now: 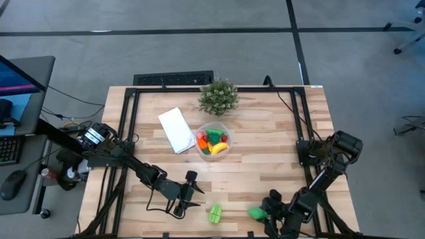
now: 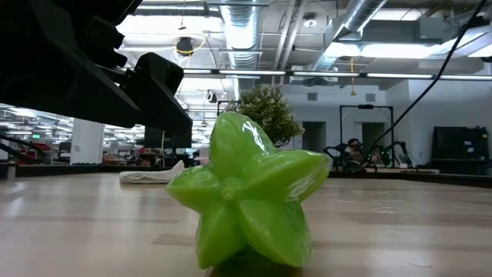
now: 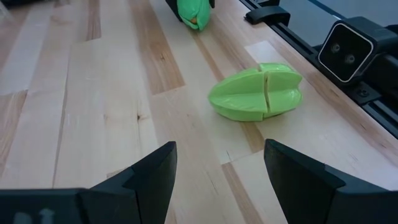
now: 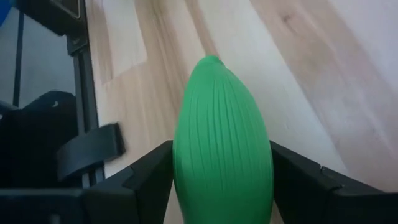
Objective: Pick and placing Produce into tupperware
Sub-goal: Put the green corn into the transparent bin
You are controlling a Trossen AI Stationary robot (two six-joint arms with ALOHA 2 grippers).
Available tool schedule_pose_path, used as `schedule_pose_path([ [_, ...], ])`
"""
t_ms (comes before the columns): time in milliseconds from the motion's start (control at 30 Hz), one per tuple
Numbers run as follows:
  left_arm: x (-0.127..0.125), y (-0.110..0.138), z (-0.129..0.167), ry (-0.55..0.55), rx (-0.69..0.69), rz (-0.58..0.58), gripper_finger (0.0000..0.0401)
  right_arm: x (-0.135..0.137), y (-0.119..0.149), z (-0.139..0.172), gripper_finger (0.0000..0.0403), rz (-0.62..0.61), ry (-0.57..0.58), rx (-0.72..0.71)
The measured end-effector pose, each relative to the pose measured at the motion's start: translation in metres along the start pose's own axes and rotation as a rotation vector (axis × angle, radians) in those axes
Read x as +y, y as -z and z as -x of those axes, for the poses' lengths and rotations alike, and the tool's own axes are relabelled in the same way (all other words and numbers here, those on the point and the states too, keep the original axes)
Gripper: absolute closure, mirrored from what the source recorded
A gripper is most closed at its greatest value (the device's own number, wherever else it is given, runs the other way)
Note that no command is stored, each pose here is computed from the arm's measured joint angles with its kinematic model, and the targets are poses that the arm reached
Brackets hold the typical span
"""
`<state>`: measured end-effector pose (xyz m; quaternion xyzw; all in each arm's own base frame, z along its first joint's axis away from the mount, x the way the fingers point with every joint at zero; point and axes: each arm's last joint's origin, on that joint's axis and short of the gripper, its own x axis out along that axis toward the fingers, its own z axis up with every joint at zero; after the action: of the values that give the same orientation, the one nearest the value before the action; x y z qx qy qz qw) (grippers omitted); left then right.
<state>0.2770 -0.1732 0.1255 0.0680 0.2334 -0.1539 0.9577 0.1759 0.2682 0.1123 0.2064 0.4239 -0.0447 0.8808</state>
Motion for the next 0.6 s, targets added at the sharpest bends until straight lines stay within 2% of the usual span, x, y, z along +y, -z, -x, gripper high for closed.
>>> schedule_pose_path([
  [367, 0.0, 0.0, 0.0, -0.002, 0.0, 0.0, 0.0168, -0.007, -0.02, -0.01, 0.0172, 0.109, 0.049, -0.045],
  [600, 0.0, 0.0, 0.0, -0.002, 0.001, 0.0, 0.0168, -0.014, -0.045, -0.014, 0.0172, 0.198, 0.078, -0.075],
])
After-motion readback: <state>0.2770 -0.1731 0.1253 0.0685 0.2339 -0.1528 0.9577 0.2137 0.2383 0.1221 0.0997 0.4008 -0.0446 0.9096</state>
